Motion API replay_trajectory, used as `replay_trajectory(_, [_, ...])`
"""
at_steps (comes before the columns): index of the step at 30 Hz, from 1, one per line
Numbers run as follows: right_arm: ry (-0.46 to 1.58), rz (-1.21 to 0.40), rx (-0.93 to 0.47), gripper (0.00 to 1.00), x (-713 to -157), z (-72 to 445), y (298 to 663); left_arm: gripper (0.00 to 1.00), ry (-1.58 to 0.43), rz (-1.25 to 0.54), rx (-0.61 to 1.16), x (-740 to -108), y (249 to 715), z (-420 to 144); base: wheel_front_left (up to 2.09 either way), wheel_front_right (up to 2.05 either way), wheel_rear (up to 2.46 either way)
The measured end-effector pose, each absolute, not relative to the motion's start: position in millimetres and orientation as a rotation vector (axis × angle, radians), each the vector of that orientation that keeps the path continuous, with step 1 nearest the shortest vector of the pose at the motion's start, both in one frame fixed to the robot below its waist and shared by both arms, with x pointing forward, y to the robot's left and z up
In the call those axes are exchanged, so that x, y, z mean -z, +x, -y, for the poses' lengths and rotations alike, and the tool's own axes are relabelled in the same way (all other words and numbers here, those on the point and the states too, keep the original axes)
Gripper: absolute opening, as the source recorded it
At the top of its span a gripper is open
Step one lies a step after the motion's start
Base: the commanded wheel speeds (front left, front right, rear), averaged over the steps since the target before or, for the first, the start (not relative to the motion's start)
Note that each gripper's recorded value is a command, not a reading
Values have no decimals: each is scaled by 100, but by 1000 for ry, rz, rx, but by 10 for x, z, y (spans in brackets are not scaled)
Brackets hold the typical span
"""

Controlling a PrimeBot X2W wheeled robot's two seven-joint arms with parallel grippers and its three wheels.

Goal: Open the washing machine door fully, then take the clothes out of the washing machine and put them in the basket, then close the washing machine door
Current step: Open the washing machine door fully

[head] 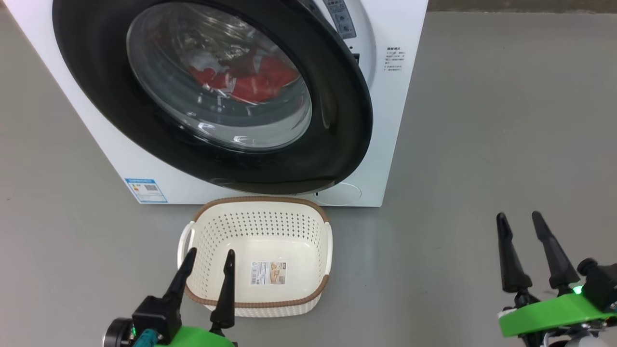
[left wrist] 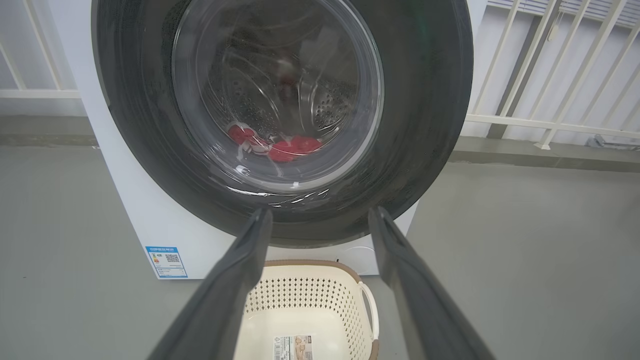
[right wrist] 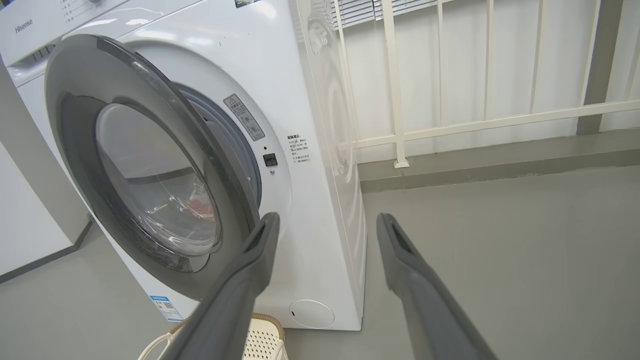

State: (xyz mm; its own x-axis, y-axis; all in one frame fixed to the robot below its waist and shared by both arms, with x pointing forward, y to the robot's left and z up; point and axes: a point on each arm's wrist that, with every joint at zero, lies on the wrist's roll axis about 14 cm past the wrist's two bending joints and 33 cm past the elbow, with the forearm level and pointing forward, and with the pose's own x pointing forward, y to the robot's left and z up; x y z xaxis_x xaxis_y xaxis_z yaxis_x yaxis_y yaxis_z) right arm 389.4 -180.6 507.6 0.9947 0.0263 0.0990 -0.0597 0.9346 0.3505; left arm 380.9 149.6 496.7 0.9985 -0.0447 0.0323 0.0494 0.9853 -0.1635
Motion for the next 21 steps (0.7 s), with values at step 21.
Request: replay_trajectory(21, [256, -106, -62, 100, -4472, 1636, 3554, 100, -157, 14, 41, -4913, 3658, -1510, 0, 0, 0])
